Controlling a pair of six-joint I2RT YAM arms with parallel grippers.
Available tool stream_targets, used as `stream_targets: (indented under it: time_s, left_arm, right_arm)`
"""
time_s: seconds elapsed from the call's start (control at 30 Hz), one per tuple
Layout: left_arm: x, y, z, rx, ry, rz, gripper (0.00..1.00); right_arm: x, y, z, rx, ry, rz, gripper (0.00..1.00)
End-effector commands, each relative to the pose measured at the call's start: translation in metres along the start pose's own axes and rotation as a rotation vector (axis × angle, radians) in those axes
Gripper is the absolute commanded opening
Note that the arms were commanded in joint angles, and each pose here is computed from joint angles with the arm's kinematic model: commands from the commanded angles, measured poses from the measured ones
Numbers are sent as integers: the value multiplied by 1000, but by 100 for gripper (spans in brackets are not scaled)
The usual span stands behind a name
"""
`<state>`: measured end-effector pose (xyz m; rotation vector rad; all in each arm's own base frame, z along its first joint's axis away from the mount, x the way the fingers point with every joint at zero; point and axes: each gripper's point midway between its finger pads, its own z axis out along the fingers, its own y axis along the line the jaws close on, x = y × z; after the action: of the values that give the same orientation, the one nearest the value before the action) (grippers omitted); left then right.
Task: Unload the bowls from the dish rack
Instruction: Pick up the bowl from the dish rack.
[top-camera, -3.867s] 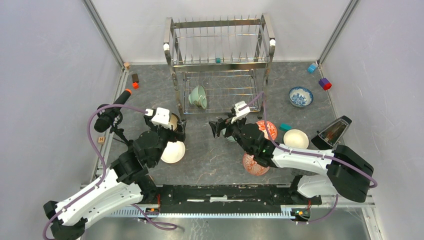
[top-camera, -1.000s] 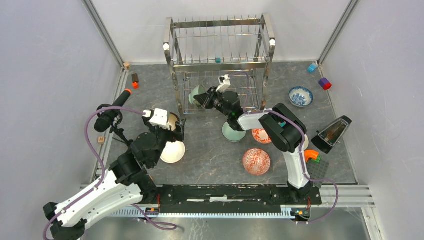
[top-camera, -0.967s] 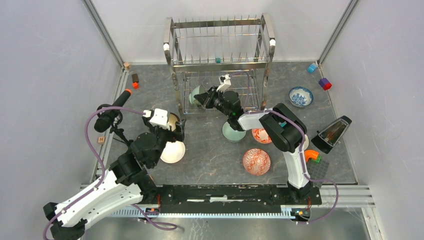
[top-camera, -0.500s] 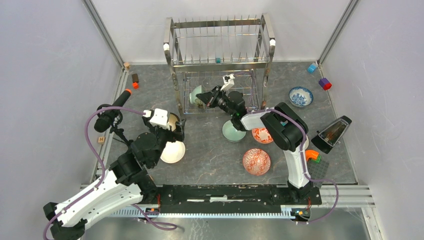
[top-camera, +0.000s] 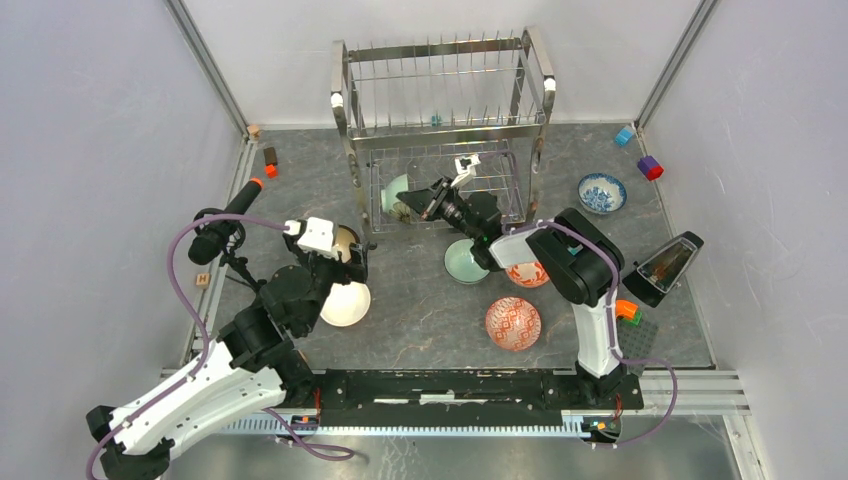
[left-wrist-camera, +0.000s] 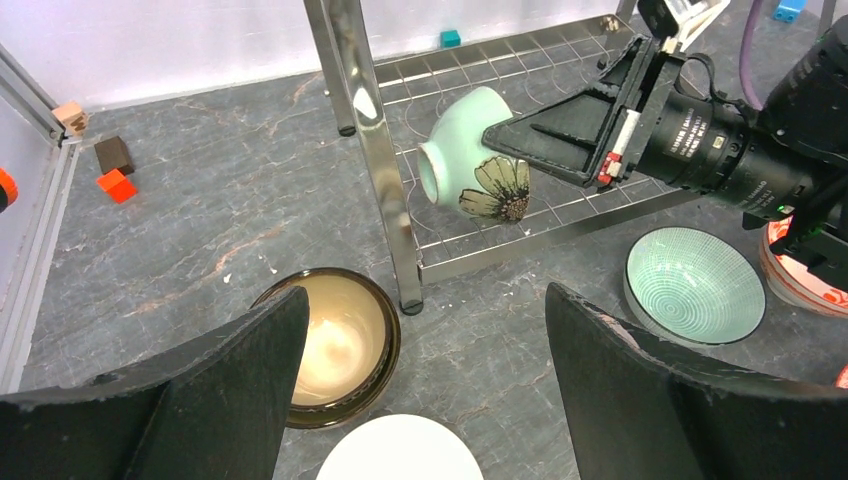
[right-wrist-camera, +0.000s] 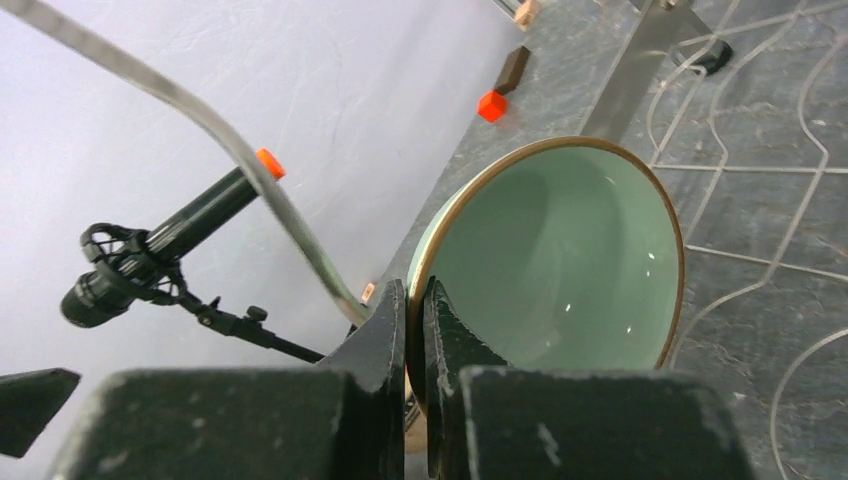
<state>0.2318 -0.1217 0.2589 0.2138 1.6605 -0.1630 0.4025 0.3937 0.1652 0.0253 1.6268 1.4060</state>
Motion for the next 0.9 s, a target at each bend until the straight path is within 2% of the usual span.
stream_targets:
  time_s: [0.0, 0.5, 0.87]
  left_arm:
    - [-10, 9, -2, -34, -41, 12, 93]
    - [-13, 10, -3, -36, -50, 4, 93]
    - [-19, 10, -6, -21, -71, -19, 93]
  right_arm:
    - [-76, 102, -12, -295, -211, -47, 0]
    - [-89, 136, -49, -403, -247, 12, 0]
    - [-58, 163, -105, -451, -163, 1, 0]
